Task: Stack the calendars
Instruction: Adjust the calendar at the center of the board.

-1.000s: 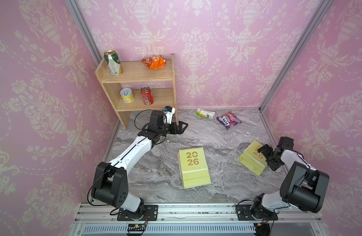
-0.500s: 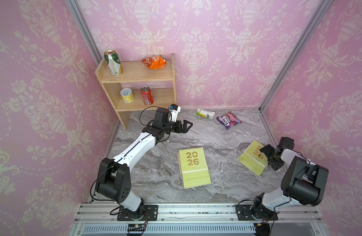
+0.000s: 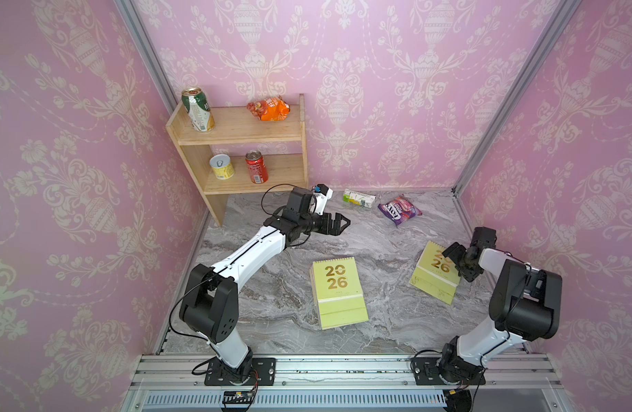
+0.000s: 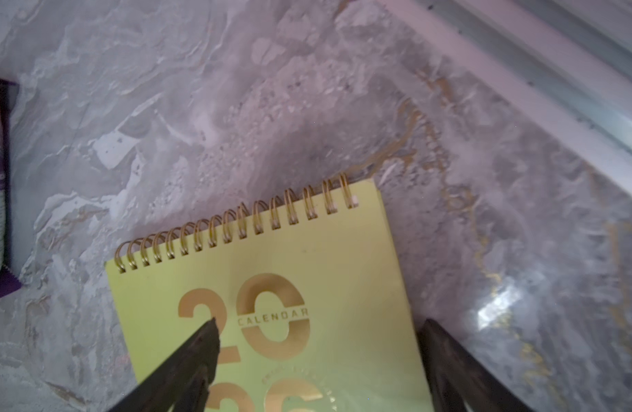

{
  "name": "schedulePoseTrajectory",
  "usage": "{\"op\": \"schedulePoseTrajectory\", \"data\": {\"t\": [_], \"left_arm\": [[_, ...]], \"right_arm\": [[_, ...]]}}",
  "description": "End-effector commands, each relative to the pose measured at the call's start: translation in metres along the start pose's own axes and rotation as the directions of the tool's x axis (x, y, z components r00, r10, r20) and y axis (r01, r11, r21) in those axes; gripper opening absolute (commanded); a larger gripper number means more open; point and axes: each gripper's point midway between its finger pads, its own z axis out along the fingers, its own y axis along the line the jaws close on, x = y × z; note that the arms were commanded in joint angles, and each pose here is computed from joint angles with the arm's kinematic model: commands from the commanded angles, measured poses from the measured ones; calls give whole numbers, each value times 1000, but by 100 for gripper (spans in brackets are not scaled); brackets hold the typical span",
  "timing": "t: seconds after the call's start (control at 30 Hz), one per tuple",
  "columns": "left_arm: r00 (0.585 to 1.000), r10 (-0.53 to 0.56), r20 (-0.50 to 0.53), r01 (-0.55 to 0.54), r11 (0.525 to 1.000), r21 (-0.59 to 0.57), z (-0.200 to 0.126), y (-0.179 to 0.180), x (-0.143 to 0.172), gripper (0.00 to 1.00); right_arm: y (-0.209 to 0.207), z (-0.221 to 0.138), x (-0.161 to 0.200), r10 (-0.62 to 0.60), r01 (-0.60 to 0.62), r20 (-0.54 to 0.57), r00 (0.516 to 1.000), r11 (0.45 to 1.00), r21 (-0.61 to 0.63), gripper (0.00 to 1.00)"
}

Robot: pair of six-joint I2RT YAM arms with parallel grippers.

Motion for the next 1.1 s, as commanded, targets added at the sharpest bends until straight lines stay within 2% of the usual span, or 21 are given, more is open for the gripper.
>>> {"op": "schedulePoseTrajectory", "data": {"t": [0.0, 0.3, 0.6, 0.9, 1.07], "left_arm": [[999, 41, -22, -41, 999, 2, 10, -11, -1, 99], [992, 20, -123, -10, 996, 86, 65, -51, 19, 99], [970, -48, -237, 77, 990, 115, 128, -78, 50, 99], [939, -111, -324, 143, 987, 77, 176, -91, 84, 99], [913, -107, -395, 115, 993, -4, 196, -84, 106, 98]], "right_arm": [[7, 6, 28, -24, 23, -104, 994, 1000, -10, 89], [50, 9, 53, -96, 80, -161, 982, 991, -103, 89], [62, 7, 77, -127, 93, -219, 968, 983, -157, 88], [53, -8, 95, -144, 106, -242, 959, 980, -166, 89], [50, -12, 104, -144, 98, -253, 957, 978, -186, 89]]}}
